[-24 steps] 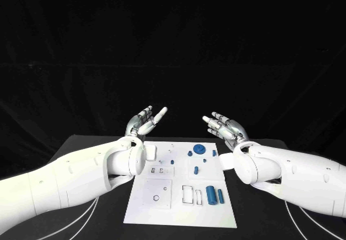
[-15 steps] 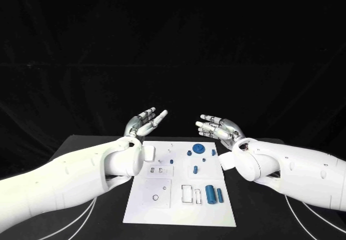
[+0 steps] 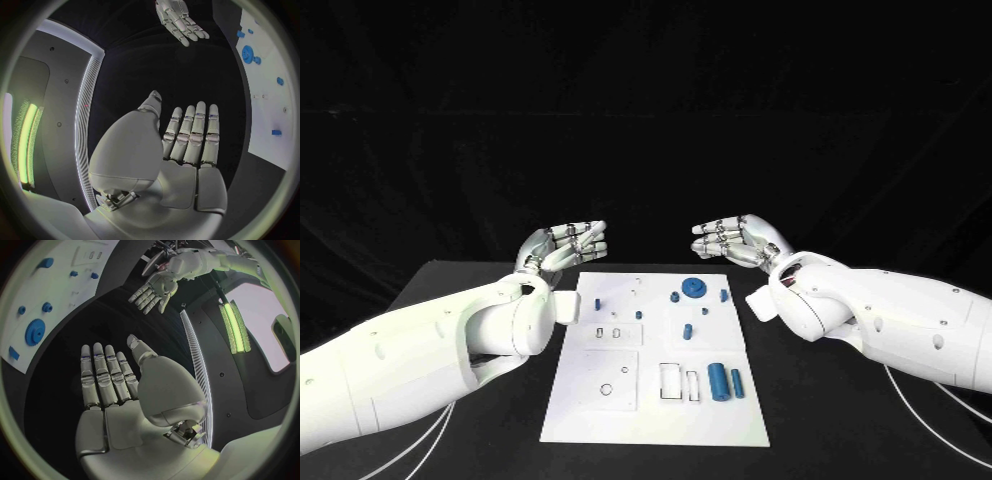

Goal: Assemble the parts on the task board

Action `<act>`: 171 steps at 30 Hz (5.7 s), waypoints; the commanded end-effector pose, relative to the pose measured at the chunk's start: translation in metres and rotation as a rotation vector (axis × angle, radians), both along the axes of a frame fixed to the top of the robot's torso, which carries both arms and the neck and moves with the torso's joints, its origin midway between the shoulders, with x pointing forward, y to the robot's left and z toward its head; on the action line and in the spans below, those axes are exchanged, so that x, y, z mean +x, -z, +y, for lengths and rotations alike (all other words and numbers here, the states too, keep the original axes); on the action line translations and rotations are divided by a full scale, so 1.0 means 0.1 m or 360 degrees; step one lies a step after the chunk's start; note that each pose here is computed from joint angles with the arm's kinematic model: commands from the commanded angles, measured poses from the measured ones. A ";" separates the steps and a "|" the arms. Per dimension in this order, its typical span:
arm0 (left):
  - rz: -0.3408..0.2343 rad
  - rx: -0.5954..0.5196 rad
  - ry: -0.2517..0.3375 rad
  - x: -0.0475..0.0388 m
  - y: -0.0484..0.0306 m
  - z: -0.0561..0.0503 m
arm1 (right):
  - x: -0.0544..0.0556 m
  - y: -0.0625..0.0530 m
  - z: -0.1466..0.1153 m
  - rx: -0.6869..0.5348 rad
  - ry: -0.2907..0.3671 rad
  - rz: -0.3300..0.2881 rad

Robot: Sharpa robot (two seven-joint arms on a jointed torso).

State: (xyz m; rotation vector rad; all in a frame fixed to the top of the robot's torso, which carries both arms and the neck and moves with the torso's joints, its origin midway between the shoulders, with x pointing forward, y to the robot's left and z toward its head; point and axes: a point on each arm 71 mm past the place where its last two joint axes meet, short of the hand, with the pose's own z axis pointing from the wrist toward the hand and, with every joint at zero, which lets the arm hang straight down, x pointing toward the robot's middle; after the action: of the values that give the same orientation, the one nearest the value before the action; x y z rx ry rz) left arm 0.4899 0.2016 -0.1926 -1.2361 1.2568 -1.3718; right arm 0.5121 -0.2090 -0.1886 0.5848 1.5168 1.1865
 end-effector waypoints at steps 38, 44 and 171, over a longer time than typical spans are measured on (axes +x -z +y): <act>-0.0170 -0.0104 0.0352 -0.428 -0.639 -0.10 | 0.17 -0.19 0.30 -0.1603 -0.0216 -0.0554; -0.0169 -0.0106 0.0359 -0.433 -0.645 -0.11 | 0.19 -0.16 0.31 -0.1629 -0.0220 -0.0530; -0.0179 -0.0087 0.0337 -0.342 -0.691 -0.04 | 0.39 -0.33 0.61 -0.1259 0.0016 -0.0686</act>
State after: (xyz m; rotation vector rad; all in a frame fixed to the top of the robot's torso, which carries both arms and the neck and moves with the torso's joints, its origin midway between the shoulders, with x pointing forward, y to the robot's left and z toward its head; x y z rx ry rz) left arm 0.4559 0.1986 -0.1255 -1.0779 1.3046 -1.5894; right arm 0.5514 -0.1466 -0.1596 -0.2250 1.4609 0.5451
